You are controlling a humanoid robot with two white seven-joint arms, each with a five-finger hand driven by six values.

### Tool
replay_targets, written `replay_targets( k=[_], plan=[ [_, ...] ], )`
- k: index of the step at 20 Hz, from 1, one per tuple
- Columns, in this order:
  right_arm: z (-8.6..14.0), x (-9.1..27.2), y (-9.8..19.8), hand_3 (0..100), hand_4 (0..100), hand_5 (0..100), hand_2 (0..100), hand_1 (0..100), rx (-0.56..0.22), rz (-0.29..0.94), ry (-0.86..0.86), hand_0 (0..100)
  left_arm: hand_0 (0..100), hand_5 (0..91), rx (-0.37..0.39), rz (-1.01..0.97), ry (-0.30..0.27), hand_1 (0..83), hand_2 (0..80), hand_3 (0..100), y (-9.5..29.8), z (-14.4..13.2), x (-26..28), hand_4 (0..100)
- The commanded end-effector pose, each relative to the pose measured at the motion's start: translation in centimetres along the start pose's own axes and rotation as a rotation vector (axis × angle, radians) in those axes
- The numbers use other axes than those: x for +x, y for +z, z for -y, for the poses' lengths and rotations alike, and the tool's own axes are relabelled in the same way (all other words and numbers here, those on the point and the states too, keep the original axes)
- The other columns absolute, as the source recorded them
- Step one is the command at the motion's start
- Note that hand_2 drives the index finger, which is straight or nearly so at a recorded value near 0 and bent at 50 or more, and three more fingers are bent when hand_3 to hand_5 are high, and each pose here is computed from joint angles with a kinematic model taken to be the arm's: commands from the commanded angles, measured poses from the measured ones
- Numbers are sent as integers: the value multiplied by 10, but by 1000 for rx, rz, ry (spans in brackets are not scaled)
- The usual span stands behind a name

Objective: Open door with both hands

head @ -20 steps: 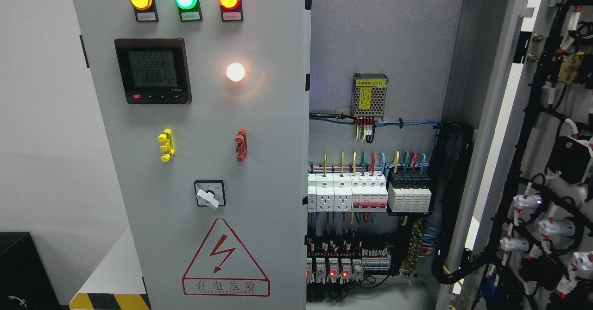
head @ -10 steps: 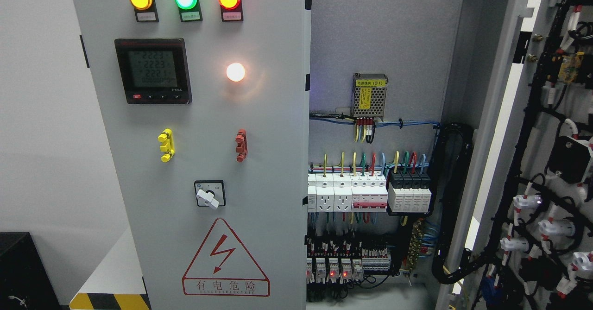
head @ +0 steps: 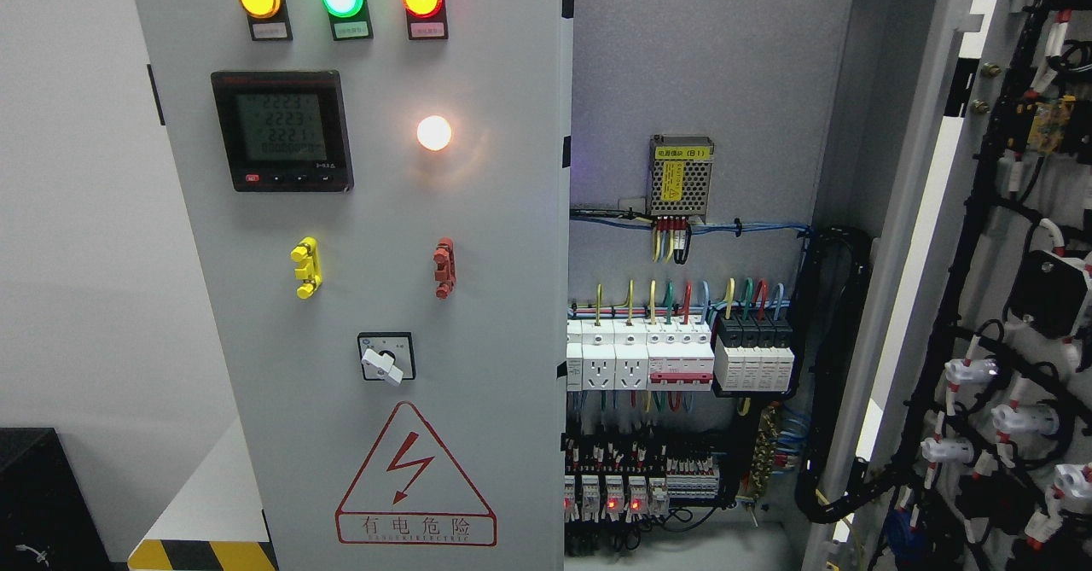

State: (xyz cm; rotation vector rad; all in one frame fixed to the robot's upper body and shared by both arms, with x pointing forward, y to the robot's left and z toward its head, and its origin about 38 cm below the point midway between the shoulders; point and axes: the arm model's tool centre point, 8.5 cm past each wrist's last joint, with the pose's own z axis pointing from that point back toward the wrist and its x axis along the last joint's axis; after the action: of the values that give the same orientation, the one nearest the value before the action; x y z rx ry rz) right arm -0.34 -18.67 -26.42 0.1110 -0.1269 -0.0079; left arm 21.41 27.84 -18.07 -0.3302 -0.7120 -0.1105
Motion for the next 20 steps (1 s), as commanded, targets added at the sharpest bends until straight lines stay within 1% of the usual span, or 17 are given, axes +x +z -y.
replay_targets(
  k=[1, 4, 9, 13, 20],
  plan=[
    [-1, 0, 0, 0, 0, 0, 0, 0, 5, -1, 13, 0, 0, 0, 137, -174, 59, 0, 0, 0, 7, -13, -68, 0],
    [-2, 0, 0, 0, 0, 0, 0, 0, 6, -1, 13, 0, 0, 0, 158, -217, 74, 0, 0, 0, 10, -10, -84, 0],
    [-2, 0, 0, 0, 0, 0, 0, 0, 6, -1, 13, 0, 0, 0, 190, -262, 85, 0, 0, 0, 17, -12, -100, 0],
    [-1, 0, 0, 0, 0, 0, 0, 0, 5, -2, 16, 0, 0, 0, 226, -274, 104, 0, 0, 0, 23, -20, -106, 0],
    [-2, 0, 0, 0, 0, 0, 0, 0, 6, -1, 14, 0, 0, 0, 300, -368, 113, 0, 0, 0, 45, -31, -135, 0]
  ],
)
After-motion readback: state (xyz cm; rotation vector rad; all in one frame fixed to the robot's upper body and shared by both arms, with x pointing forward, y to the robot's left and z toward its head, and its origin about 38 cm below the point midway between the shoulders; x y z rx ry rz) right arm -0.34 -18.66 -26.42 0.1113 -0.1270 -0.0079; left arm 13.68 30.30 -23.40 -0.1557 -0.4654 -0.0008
